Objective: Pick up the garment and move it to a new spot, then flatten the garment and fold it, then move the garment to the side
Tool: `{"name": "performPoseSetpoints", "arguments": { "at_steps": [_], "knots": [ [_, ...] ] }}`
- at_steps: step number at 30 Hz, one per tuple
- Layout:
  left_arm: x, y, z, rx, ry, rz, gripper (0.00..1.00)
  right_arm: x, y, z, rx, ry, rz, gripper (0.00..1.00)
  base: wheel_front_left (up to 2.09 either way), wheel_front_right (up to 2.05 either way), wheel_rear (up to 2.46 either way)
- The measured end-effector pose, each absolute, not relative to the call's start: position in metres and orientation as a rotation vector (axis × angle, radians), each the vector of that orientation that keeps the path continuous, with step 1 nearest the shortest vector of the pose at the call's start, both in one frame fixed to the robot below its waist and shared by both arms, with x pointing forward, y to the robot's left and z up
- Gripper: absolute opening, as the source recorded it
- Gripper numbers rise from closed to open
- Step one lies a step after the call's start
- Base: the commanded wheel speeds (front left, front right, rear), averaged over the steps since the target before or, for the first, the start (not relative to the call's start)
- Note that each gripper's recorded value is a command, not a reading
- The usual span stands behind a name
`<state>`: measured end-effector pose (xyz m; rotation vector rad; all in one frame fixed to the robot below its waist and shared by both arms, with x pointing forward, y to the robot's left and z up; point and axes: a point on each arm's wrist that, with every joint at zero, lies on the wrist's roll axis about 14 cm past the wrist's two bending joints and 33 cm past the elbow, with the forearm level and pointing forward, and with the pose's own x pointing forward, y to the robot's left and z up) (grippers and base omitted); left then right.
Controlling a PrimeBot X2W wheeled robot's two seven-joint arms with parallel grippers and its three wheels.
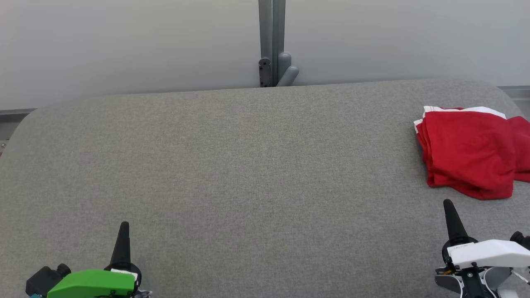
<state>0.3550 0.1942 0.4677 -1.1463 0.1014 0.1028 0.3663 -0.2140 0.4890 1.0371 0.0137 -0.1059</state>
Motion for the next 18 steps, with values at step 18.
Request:
{"name": "performPoseSetpoints", "arguments": {
  "at_steps": [18],
  "knots": [
    [0.366,0.197,0.480,-1.310,0.070,0.083,0.00,0.375,-0.207,0.496,1.240,0.009,-0.071,0.00,0.00,0.00,0.00]
  ]
}}
